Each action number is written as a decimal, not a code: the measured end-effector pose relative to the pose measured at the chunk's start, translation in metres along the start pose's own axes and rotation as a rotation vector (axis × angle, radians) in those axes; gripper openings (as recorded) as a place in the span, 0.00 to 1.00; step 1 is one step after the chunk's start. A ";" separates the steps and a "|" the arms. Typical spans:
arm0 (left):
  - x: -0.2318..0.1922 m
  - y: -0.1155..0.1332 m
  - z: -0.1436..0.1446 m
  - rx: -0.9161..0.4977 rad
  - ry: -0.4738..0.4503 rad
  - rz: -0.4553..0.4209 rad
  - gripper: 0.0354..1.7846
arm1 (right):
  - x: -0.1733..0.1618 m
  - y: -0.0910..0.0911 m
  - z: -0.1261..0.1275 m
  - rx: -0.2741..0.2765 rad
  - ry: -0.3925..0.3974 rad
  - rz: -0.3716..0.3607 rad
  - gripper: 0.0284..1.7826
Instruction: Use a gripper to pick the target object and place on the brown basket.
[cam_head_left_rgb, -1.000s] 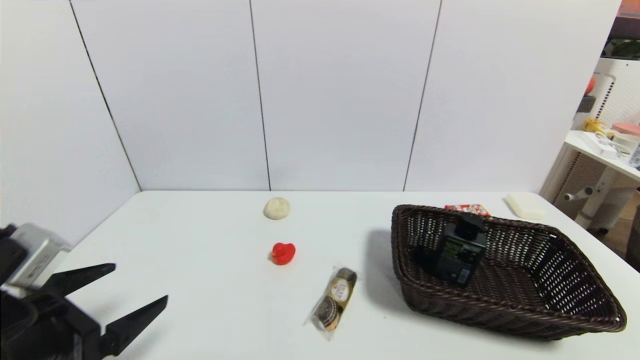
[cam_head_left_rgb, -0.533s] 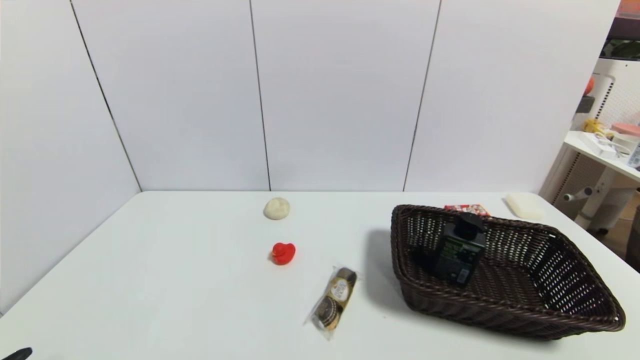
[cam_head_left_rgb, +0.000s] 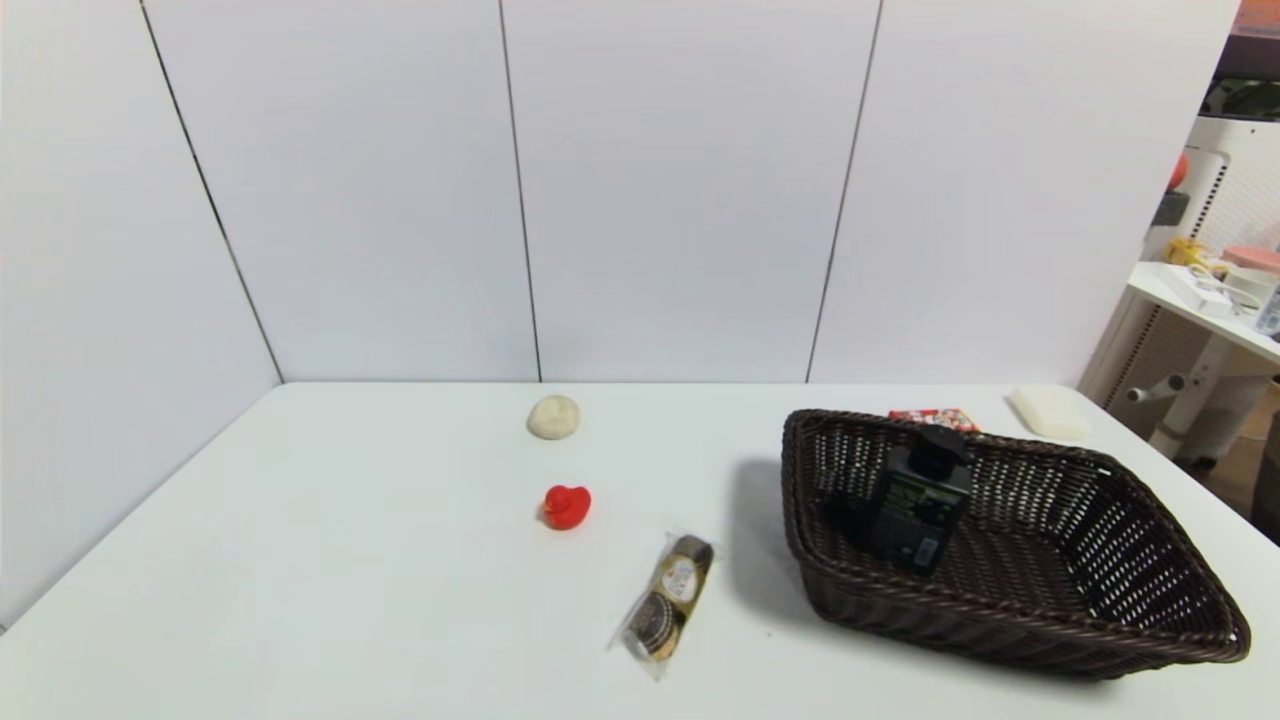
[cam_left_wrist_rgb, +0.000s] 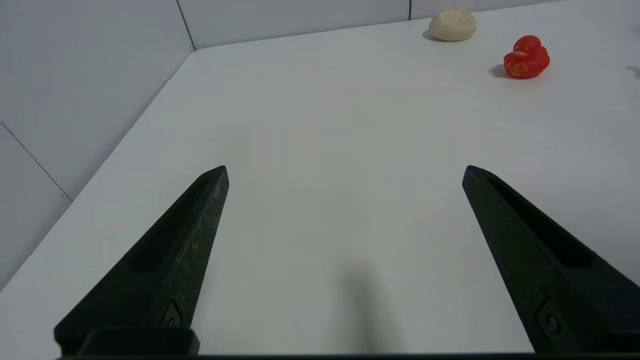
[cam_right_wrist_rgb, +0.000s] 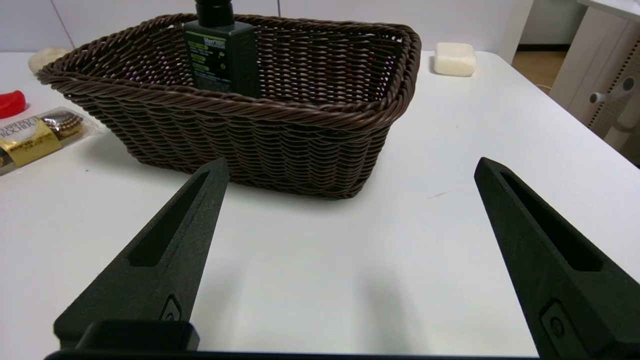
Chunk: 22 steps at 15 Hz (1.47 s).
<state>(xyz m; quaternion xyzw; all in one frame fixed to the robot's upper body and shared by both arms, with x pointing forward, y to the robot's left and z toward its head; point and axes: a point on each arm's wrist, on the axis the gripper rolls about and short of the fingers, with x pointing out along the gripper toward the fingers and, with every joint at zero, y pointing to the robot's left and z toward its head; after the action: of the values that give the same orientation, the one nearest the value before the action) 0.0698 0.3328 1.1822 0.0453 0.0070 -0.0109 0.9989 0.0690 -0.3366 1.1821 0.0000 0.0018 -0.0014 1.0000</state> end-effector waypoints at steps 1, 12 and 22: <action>0.000 0.000 0.000 -0.008 -0.006 0.000 0.94 | 0.000 0.000 0.000 0.000 0.000 0.000 0.95; -0.001 0.000 0.000 -0.043 -0.013 0.003 0.94 | 0.000 0.000 0.000 -0.006 0.001 0.000 0.95; -0.001 0.000 0.000 -0.043 -0.013 0.003 0.94 | 0.000 0.000 0.000 -0.002 0.003 0.000 0.95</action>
<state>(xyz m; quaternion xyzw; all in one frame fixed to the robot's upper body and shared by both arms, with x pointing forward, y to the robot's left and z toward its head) 0.0690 0.3328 1.1820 0.0235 0.0007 -0.0096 0.9997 0.0690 -0.3365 1.1817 -0.0010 0.0032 -0.0012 1.0000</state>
